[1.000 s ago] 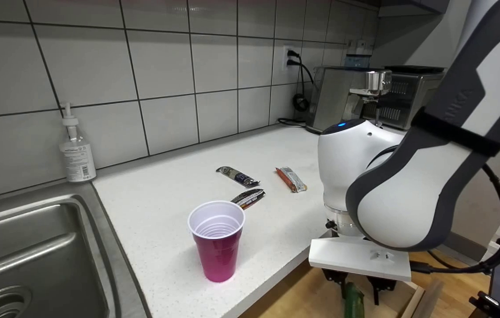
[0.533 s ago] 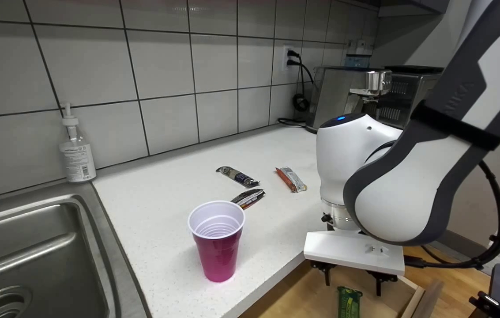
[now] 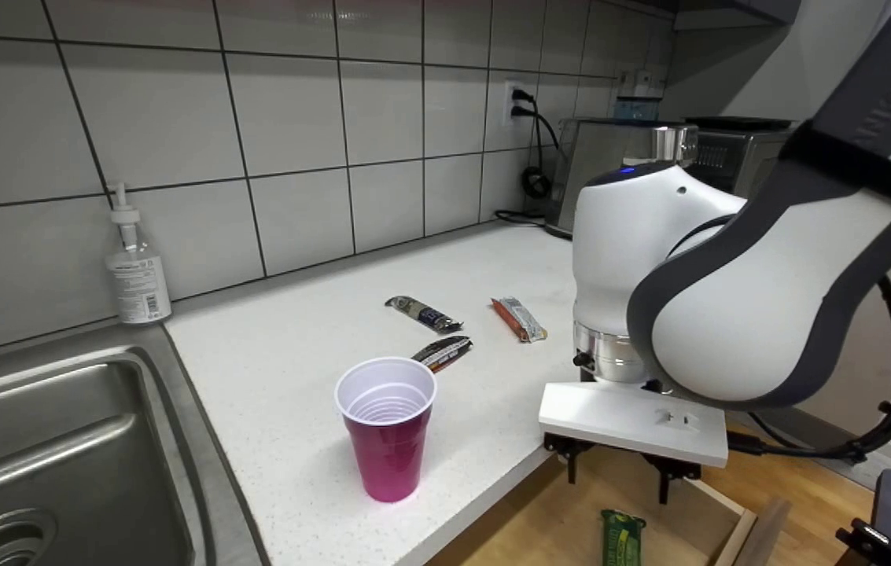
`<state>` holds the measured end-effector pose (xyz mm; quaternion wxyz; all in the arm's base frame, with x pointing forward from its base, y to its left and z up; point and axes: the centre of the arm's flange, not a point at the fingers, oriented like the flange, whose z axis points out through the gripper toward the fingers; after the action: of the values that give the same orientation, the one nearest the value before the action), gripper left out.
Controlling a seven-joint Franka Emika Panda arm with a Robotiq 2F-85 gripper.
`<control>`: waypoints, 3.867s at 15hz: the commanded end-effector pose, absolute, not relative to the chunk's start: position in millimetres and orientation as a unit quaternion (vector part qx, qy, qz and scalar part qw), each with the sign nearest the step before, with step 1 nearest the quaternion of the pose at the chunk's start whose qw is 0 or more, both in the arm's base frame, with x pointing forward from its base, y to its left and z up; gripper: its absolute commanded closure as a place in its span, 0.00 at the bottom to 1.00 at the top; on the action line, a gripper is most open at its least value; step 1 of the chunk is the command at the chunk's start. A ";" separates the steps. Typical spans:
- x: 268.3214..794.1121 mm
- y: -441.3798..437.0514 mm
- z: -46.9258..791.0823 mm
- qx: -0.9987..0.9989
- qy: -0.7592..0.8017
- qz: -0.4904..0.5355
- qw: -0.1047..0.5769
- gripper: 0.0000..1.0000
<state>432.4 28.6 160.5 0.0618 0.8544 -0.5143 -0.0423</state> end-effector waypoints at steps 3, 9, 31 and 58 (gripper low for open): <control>435.1 33.9 212.9 0.858 -0.513 0.008 0.011 0.00; 452.5 43.7 247.5 0.861 -0.507 0.034 -0.017 0.00; 594.1 62.4 261.6 0.801 -0.595 0.047 -0.042 0.00; 665.2 60.7 207.9 0.768 -0.640 0.014 -0.014 0.13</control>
<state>653.1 58.9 207.2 -0.0181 0.7785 -0.6269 0.0234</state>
